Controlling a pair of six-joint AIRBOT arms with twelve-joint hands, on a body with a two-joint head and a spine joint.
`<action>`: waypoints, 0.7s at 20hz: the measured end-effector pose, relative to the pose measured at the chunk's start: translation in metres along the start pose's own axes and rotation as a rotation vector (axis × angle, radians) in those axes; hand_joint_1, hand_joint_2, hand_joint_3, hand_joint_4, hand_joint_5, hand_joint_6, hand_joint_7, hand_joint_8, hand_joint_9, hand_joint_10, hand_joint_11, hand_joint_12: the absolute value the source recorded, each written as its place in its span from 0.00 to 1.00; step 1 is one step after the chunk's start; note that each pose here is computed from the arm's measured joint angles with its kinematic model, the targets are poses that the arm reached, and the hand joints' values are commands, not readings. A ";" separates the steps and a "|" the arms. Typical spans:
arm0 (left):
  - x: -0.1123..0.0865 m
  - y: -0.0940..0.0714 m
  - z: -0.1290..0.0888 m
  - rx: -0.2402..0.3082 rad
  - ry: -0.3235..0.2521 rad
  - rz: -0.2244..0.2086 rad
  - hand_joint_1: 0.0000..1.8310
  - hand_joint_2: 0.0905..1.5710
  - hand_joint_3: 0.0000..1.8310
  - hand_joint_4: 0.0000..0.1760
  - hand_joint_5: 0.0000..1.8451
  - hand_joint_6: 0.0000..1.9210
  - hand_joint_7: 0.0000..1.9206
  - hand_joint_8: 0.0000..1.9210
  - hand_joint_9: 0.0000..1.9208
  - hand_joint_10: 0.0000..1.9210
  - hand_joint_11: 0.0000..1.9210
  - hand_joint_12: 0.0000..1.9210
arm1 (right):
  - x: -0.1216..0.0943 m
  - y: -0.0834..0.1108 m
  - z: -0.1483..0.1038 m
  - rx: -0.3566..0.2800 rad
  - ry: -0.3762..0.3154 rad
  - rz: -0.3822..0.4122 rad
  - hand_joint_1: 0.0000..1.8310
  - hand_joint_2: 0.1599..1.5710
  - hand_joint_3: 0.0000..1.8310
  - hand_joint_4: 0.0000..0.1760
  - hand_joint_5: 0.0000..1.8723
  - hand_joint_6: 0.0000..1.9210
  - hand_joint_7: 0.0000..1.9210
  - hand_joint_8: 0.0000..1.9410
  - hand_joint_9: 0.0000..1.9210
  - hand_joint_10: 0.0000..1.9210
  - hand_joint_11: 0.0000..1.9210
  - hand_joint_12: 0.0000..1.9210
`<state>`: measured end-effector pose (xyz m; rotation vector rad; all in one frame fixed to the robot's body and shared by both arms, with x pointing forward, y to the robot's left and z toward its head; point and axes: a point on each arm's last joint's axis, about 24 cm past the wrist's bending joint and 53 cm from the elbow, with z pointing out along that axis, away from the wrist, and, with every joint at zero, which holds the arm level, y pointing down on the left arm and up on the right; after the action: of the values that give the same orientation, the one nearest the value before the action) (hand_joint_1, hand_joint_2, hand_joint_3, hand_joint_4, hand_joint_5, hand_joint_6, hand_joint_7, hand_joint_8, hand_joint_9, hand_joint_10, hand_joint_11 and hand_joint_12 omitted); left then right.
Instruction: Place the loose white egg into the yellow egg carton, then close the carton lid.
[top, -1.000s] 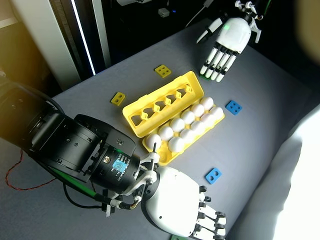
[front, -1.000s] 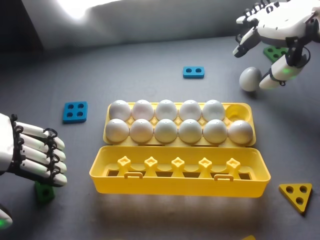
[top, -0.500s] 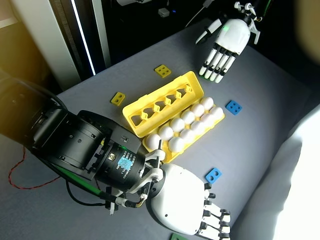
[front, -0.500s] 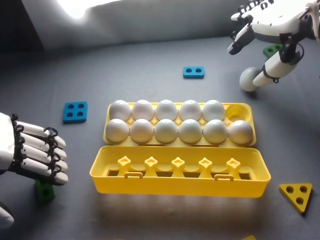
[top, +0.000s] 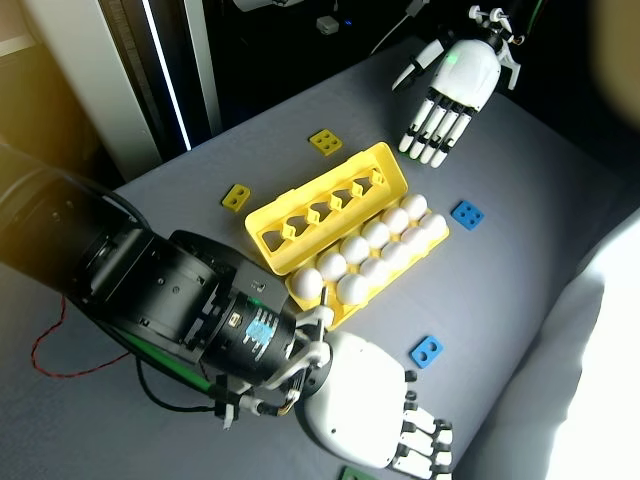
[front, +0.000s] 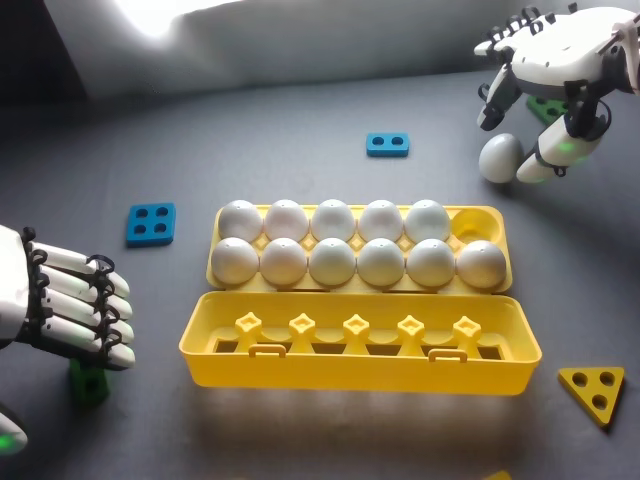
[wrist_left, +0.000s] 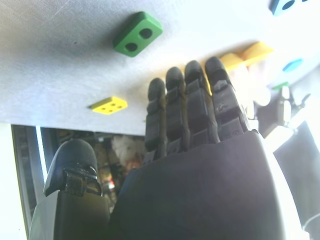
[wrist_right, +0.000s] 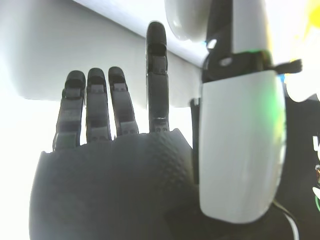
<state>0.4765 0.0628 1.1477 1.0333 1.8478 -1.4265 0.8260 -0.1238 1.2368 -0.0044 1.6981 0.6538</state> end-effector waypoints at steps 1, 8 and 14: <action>0.000 0.000 0.000 0.000 0.000 0.000 0.00 0.76 0.00 0.00 0.15 0.00 0.14 0.00 0.10 0.00 0.00 0.18 | 0.001 0.000 0.000 0.001 0.002 0.000 0.51 0.52 0.00 0.85 0.37 0.00 0.00 0.00 0.00 0.00 0.00 0.00; 0.001 -0.001 0.002 0.003 0.003 0.001 0.00 0.76 0.00 0.00 0.15 0.00 0.14 0.00 0.10 0.00 0.00 0.18 | 0.005 0.000 0.001 0.000 0.008 0.018 0.52 0.51 0.00 0.78 0.39 0.00 0.00 0.00 0.00 0.00 0.00 0.00; 0.002 -0.002 0.003 0.006 0.005 0.001 0.00 0.76 0.00 0.00 0.15 0.00 0.14 0.00 0.10 0.00 0.00 0.18 | 0.006 0.002 0.001 -0.003 0.009 0.032 0.52 0.51 0.00 0.87 0.40 0.01 0.00 0.00 0.00 0.00 0.00 0.00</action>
<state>0.4741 0.0596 1.1462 1.0418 1.8476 -1.4308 0.8251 -0.1199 1.2325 0.0177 1.7091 0.6804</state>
